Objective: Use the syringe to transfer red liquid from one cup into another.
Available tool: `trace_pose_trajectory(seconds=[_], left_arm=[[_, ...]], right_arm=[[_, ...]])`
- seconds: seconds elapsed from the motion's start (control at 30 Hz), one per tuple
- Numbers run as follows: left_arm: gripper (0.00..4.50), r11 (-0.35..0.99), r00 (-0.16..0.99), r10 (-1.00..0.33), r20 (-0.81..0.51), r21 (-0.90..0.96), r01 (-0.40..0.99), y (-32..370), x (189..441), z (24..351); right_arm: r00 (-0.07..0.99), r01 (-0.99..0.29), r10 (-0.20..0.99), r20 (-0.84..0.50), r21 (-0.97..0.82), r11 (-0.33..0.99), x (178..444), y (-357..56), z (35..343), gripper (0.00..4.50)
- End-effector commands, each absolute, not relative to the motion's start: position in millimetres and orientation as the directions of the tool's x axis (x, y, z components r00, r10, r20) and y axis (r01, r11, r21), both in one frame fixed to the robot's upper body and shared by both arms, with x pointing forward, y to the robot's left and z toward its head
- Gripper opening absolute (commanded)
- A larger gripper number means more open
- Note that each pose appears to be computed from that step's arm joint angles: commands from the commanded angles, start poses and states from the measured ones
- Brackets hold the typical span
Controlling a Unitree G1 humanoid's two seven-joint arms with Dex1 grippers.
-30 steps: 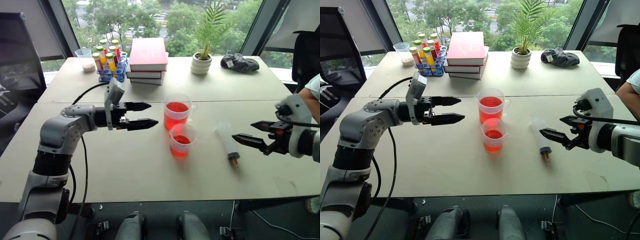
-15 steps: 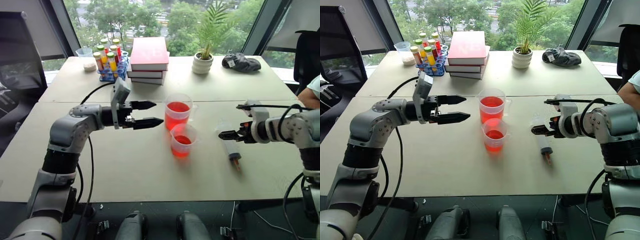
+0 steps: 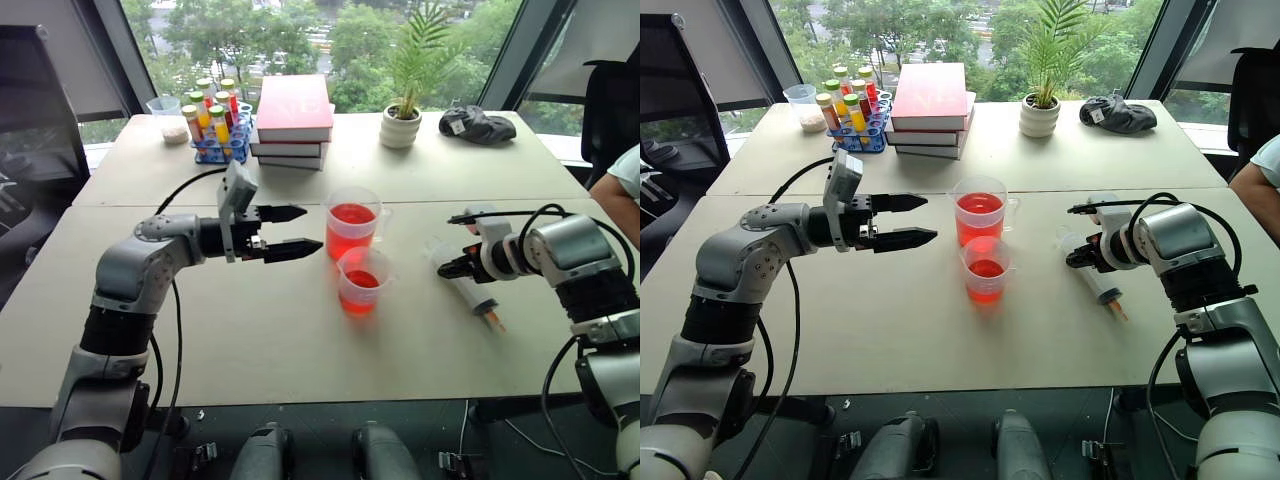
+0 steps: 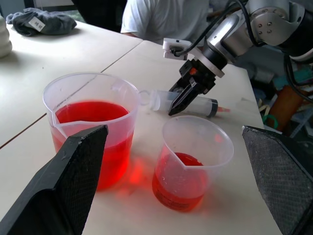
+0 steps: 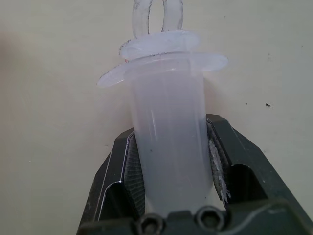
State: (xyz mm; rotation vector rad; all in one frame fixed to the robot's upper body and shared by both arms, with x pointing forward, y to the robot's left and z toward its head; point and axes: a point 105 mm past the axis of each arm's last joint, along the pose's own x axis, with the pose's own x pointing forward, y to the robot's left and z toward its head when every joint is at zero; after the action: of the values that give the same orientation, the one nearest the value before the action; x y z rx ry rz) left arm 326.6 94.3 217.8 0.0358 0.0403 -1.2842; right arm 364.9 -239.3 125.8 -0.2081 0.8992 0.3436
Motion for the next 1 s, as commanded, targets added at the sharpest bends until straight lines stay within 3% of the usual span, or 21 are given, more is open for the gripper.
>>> trace_pose_trajectory(seconds=[0.03,0.17,0.3,0.37,0.5,0.63,0.73,1.0], left_arm=[[4.50,0.288,0.290,-0.957,-0.018,0.067,0.955,96.7,327.8,234.3],[4.50,0.293,0.295,-0.955,-0.014,0.082,0.952,99.0,333.5,240.0],[4.50,0.291,0.293,-0.956,-0.002,0.087,0.953,100.1,338.7,248.0],[4.50,0.287,0.288,-0.958,0.003,0.088,0.954,99.9,340.4,251.1],[4.50,0.271,0.272,-0.962,0.002,0.103,0.957,96.3,343.6,258.4],[4.50,0.260,0.262,-0.965,-0.001,0.118,0.958,95.2,345.2,265.0],[4.50,0.255,0.257,-0.966,-0.007,0.126,0.959,95.5,346.0,269.4],[4.50,0.276,0.278,-0.960,0.016,0.172,0.945,80.3,366.5,289.0]], right_arm=[[0.633,-0.399,0.220,-0.742,-0.069,0.914,367.6,-236.9,150.9,1.40],[0.785,-0.417,0.266,-0.559,-0.160,0.895,376.3,-229.5,208.1,1.40],[0.895,-0.443,0.415,-0.165,-0.207,0.872,381.5,-200.4,284.4,1.40],[0.873,-0.474,0.487,0.005,-0.219,0.853,377.1,-184.4,312.8,1.40],[0.706,-0.578,0.603,0.372,-0.190,0.794,360.5,-143.4,361.4,1.40],[0.616,-0.609,0.588,0.524,-0.156,0.777,364.2,-127.1,363.6,1.40],[0.576,-0.642,0.563,0.593,-0.098,0.760,374.5,-118.2,347.0,1.40],[0.608,-0.668,0.581,0.541,-0.046,0.742,394.8,-91.9,275.5,1.40]])
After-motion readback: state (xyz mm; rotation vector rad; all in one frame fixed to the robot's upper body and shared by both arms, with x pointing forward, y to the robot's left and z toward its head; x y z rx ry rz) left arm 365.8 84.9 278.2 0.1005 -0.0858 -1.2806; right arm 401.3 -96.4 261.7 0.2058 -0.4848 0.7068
